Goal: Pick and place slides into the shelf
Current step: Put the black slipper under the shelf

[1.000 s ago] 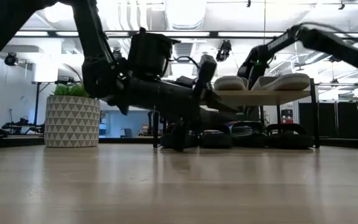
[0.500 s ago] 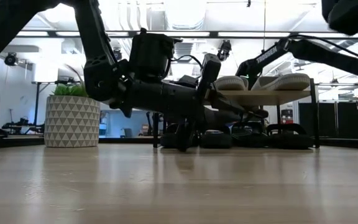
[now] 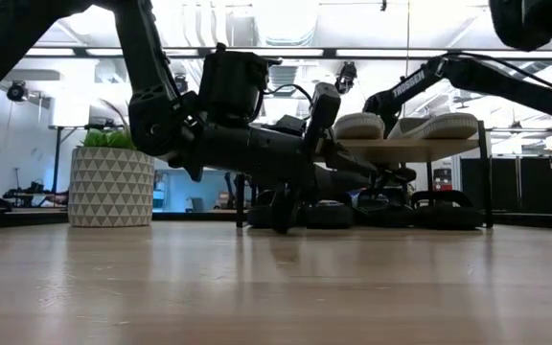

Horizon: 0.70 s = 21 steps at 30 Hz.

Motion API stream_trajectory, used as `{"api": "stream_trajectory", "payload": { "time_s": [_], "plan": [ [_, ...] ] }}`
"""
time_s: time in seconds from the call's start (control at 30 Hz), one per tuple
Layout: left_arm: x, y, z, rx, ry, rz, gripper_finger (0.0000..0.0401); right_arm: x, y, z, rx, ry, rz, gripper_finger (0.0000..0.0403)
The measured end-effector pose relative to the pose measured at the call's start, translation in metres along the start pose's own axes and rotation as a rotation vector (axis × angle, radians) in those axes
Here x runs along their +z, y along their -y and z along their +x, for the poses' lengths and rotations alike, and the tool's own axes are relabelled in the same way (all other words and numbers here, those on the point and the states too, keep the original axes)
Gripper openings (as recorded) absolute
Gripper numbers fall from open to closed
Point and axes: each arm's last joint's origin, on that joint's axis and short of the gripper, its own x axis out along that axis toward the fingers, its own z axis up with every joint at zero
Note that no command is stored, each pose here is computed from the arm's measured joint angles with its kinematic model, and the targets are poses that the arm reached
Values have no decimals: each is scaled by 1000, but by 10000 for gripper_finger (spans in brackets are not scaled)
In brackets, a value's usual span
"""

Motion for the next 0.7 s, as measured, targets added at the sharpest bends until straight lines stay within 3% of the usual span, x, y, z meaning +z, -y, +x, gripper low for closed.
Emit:
{"api": "stream_trajectory", "payload": {
  "time_s": [0.27,0.7],
  "plan": [
    [0,0,0,-2,0,-3,67,-14,-26,25,-38,-84,-70,43],
    [3,6,-1,-24,-5,-21,67,-34,-21,0,-110,-109,-58,43]
  ]
}}
